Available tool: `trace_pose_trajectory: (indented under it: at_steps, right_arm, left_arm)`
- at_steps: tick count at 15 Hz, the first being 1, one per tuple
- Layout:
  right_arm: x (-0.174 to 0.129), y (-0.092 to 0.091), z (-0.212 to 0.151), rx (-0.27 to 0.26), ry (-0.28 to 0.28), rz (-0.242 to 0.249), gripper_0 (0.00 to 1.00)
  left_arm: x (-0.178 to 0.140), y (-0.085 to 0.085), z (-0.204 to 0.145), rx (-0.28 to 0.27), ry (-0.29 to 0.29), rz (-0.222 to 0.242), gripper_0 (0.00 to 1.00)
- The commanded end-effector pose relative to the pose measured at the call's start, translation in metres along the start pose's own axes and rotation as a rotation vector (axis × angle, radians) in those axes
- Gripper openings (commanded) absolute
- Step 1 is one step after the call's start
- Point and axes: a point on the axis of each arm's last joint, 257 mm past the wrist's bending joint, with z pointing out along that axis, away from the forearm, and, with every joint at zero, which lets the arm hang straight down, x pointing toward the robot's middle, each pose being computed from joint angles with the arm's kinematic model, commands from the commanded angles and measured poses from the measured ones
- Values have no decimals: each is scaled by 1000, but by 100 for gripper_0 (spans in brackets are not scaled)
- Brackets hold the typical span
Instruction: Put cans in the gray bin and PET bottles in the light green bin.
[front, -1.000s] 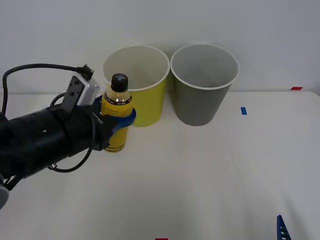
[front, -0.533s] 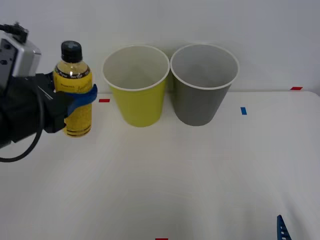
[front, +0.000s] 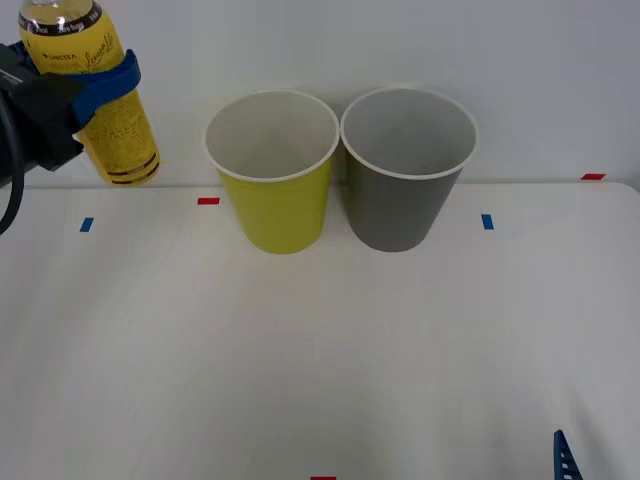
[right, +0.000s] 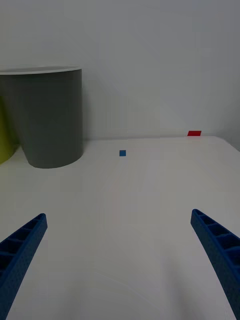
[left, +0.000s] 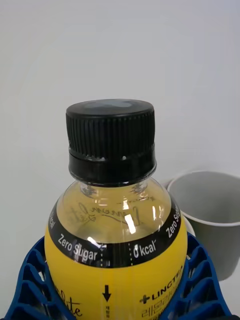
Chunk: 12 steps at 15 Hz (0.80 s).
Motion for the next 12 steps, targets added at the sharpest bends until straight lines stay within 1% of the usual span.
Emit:
trace_pose_trajectory:
  at_steps: [1, 3, 6, 9, 12]
  right_arm:
    - [0, 0, 0, 0, 0, 0, 100]
    - [0, 0, 0, 0, 0, 0, 100]
    - [0, 0, 0, 0, 0, 0, 100]
    - [0, 0, 0, 0, 0, 0, 100]
    - [0, 0, 0, 0, 0, 0, 100]
  left_arm:
    - [-19, 16, 19, 5, -33, -30, 0]
    - [-30, 23, 32, 11, -38, -31, 0]
    - [-35, 22, 46, 24, -37, -27, 0]
    - [-39, 21, 64, 11, -28, -4, 0]
    - [-40, 18, 85, 28, -36, -28, 0]
